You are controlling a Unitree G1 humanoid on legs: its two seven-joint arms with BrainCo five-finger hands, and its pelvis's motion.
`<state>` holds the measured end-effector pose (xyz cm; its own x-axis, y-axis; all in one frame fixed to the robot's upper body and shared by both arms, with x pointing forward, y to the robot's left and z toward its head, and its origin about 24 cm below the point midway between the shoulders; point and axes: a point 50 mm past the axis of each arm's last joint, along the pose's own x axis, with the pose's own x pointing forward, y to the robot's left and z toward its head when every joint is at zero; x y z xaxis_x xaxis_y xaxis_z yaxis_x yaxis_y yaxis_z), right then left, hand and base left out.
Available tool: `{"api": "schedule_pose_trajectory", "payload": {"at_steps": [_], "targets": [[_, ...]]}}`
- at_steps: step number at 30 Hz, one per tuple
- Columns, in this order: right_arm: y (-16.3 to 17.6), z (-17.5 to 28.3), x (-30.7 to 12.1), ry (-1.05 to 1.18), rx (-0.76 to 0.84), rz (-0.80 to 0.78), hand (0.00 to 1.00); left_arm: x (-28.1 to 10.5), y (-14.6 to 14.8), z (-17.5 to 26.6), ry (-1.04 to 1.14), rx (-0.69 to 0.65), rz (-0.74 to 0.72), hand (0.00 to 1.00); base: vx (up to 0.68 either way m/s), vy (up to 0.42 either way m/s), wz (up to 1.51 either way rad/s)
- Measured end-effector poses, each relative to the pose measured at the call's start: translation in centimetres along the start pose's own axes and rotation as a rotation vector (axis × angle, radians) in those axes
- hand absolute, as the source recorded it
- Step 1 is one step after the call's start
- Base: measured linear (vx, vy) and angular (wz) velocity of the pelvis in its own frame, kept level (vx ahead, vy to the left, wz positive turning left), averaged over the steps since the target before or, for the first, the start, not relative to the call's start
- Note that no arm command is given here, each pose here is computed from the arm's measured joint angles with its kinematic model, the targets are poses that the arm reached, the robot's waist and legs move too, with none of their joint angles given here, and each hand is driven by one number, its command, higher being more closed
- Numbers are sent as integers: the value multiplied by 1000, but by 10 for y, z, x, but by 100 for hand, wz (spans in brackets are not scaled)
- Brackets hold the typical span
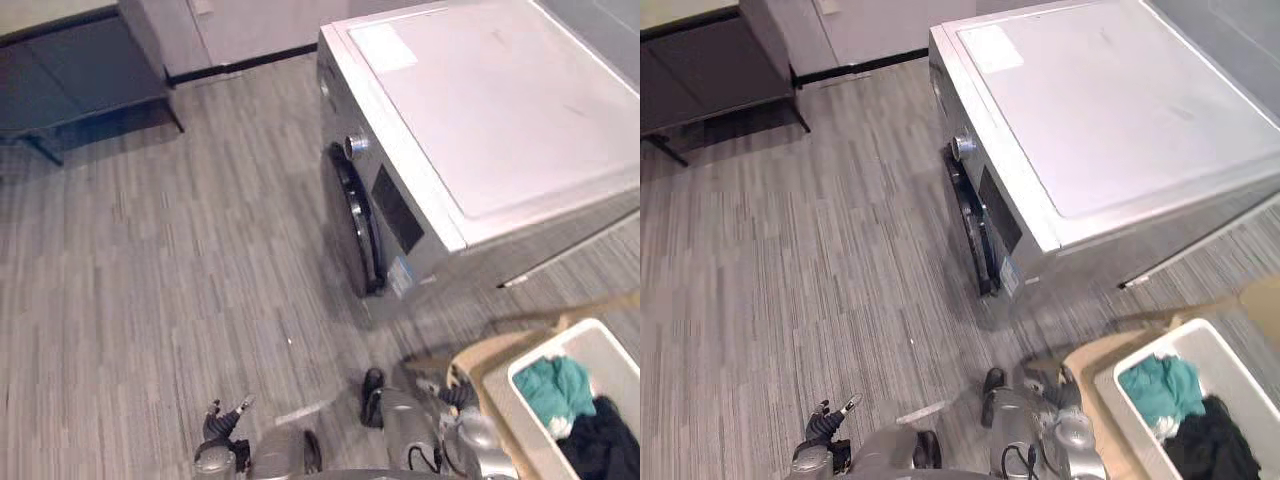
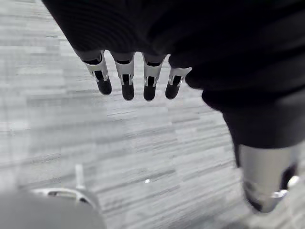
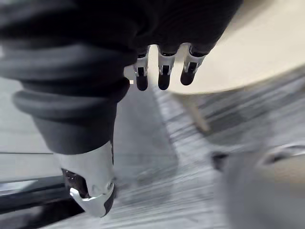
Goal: Pick up the laundry basket with both hands and put the clothes into the washing machine.
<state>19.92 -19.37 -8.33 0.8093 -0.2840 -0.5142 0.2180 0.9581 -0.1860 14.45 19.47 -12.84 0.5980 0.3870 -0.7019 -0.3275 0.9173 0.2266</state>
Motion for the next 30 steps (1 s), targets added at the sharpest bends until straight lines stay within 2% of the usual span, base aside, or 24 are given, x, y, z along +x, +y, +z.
{"api": "schedule_pose_trajectory", "payload": {"at_steps": [3, 8, 13, 19, 30], "targets": [[5, 10, 2, -35, -3, 7, 0, -2, -10, 5, -23, -15, -22, 0, 250, -36, -35], [13, 1, -4, -3, 28, 8, 0, 1, -17, 10, -23, -1, -38, 0, 148, 115, -40], [30, 3, -7, -10, 17, 59, 0, 2, -10, 7, -11, 15, -23, 0, -8, 110, -39], [35, -5, -5, 36, -45, 89, 0, 5, -7, 4, 7, 53, -19, 0, -126, 70, -46], [74, -6, -13, 22, -184, 326, 0, 12, -2, 13, -9, 88, -7, 0, -123, 82, -20]]}}
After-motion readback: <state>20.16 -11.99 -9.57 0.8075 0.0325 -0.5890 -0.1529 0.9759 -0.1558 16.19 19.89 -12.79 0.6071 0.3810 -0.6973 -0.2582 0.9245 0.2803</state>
